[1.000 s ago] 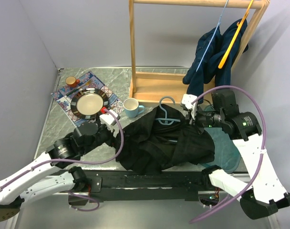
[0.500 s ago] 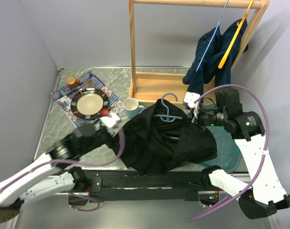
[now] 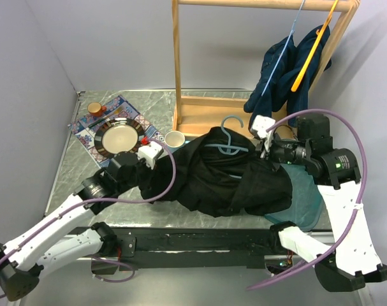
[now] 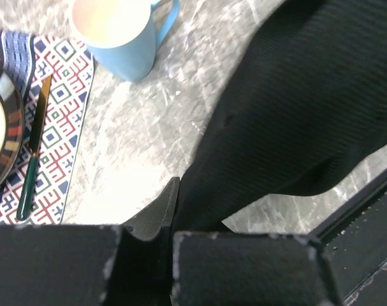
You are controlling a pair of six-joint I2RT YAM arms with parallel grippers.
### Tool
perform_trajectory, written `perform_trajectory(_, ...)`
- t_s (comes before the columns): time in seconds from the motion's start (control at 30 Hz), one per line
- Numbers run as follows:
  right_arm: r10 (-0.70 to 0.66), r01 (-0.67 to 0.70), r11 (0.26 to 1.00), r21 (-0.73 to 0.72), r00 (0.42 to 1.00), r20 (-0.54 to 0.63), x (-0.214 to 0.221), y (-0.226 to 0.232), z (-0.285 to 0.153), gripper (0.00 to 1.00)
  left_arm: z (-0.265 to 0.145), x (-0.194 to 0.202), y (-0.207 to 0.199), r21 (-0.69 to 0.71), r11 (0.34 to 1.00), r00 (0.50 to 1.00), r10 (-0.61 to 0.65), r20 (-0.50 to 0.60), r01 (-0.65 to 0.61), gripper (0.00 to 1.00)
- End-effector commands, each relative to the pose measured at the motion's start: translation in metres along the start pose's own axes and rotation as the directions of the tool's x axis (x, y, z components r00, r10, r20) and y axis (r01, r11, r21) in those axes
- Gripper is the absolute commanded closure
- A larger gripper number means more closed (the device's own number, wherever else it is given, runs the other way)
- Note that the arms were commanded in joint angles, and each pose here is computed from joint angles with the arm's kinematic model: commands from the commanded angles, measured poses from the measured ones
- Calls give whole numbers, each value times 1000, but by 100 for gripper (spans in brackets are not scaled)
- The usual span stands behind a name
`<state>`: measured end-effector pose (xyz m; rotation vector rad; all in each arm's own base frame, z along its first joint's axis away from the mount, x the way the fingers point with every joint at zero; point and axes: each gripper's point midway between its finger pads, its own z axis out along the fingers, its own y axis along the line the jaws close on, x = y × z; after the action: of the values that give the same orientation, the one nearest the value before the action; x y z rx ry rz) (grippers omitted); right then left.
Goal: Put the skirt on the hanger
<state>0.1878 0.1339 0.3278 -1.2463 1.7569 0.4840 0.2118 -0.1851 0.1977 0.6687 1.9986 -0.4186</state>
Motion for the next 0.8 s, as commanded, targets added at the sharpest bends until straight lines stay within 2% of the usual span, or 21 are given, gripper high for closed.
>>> perform_trajectory(0.0, -66, 49, 988, 143, 992, 112, -41, -24, -29, 100, 8, 13, 19, -52, 997, 995, -53, -86, 48, 99)
perform_trajectory(0.07, -62, 40, 987, 156, 989, 137, -48, -27, -35, 100, 14, 18, 23, -54, 997, 990, -69, -126, 63, 99)
perform_trajectory(0.2, -43, 21, 987, 160, 990, 136, -44, -30, -34, 100, 18, 11, 23, -14, 995, 988, -101, -114, 100, 99)
perform_trajectory(0.23, -47, 25, 987, 160, 990, 132, -42, -30, -33, 100, 15, 6, 21, 2, 994, 990, -104, -98, 105, 93)
perform_trajectory(0.27, -38, 18, 989, 150, 991, 128, -39, -29, -30, 100, 10, -3, 21, 6, 994, 991, -109, -74, 109, 81)
perform_trajectory(0.3, -35, 17, 990, 140, 991, 127, -37, -28, -29, 100, 5, -12, 19, 14, 993, 992, -114, -47, 115, 49)
perform_trajectory(0.33, -41, 25, 991, 130, 991, 124, -35, -27, -27, 100, -7, -26, 18, 21, 993, 993, -117, 8, 117, 32)
perform_trajectory(0.37, -31, 18, 993, 113, 993, 117, -31, -24, -24, 100, -19, -45, 17, 33, 993, 991, -115, 67, 113, 8)
perform_trajectory(0.4, -29, 17, 995, 96, 993, 119, -29, -23, -21, 100, -29, -56, 14, 46, 993, 989, -112, 101, 108, 3)
perform_trajectory(0.47, -37, 31, 998, 63, 993, 110, -23, -18, -16, 100, -58, -87, 5, 99, 992, 974, -94, 206, 75, 1)
perform_trajectory(0.57, -70, 71, 997, -11, 991, 114, -17, -8, -10, 100, -83, -107, -12, 184, 983, 971, -47, 236, 2, 3)
perform_trajectory(0.6, -82, 85, 996, -21, 989, 119, -16, -6, -8, 100, -88, -108, -28, 274, 961, 972, -18, 234, -48, 3)
perform_trajectory(0.67, -117, 129, 989, -78, 983, 142, -14, 3, -4, 100, -87, -107, -44, 370, 926, 980, 5, 201, -80, 3)
perform_trajectory(0.7, -135, 149, 985, -88, 979, 152, -15, 4, -3, 100, -90, -105, -59, 458, 878, 977, 45, 206, -138, 3)
perform_trajectory(0.77, -154, 177, 977, -120, 972, 177, -17, 9, -1, 100, -81, -96, -72, 551, 822, 986, 72, 151, -145, 3)
